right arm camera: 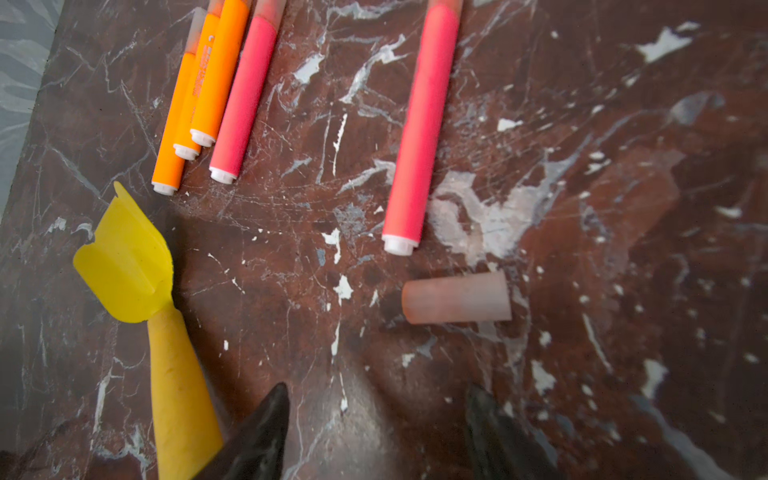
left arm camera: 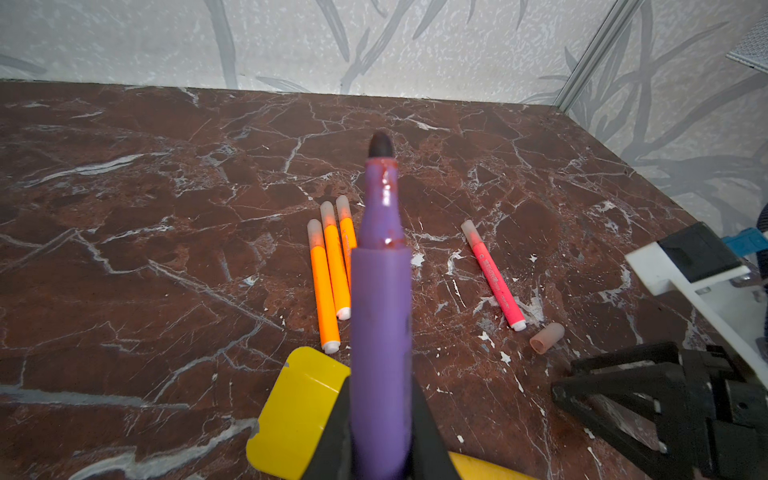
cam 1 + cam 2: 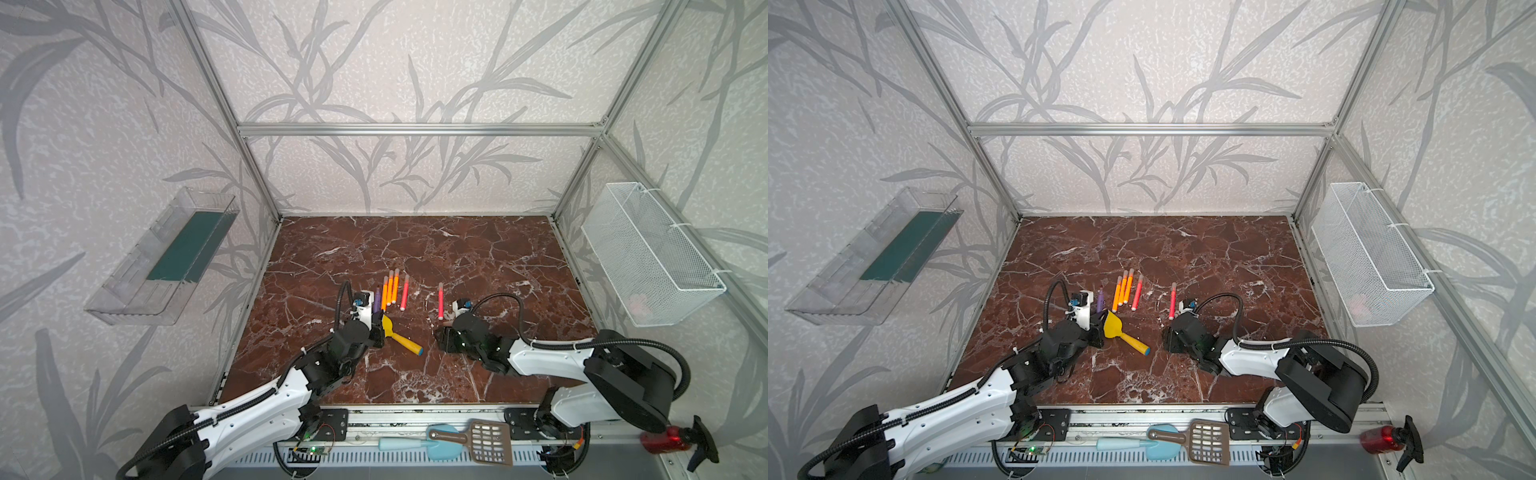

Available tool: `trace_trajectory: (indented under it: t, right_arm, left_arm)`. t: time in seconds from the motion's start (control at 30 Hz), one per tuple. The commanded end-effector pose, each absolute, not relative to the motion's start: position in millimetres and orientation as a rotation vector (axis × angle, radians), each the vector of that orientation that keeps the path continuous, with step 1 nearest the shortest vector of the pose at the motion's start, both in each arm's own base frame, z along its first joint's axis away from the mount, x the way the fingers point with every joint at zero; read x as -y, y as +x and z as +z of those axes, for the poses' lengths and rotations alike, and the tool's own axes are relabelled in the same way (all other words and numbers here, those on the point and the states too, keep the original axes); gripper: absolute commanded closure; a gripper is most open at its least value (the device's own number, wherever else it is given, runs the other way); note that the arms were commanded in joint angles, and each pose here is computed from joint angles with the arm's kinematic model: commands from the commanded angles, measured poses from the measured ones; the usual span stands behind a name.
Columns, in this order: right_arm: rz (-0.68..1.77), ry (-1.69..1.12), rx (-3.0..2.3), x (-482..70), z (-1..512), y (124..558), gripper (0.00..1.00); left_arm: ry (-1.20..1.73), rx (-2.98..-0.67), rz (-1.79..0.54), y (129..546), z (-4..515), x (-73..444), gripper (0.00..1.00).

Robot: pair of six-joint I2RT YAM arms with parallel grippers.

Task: Insert the pens into the pen caps
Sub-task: 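Move the right gripper toward the pale cap while the left holds the purple marker, then lower the right gripper and close it on the pale cap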

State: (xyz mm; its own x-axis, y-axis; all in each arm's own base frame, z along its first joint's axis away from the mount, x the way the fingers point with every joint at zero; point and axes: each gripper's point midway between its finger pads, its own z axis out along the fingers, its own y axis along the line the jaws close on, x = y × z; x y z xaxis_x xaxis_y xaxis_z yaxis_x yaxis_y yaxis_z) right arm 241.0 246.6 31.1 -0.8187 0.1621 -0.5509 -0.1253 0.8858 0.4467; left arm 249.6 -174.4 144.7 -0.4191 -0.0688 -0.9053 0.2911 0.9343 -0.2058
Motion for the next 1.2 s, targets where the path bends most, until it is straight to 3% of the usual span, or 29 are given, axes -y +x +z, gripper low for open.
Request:
trace_trajectory:
  t: [0.0,0.57,0.77,1.07,1.17]
  right_arm:
    - [0.575,0.022,-2.447,-244.9,27.9,251.7,0.34]
    - [0.414,0.018,-2.451,-240.8,23.3,285.5,0.34]
    - [0.447,-0.027,-2.473,-257.6,24.4,291.8,0.38]
    - [0.359,-0.022,-2.456,-239.0,29.8,289.0,0.4]
    - [0.332,-0.038,-2.462,-235.6,30.5,288.0,0.45]
  left_arm:
    - [0.129,-1.978,-0.358,251.9,141.1,166.6,1.0]
    - [0.135,-1.979,-0.35,252.5,139.9,166.9,1.0]
    - [0.135,-1.98,-0.343,252.3,140.1,165.3,1.0]
    - [0.135,-1.977,-0.336,252.0,140.9,164.0,1.0]
    - [0.136,-1.975,-0.341,252.6,142.1,165.0,1.0]
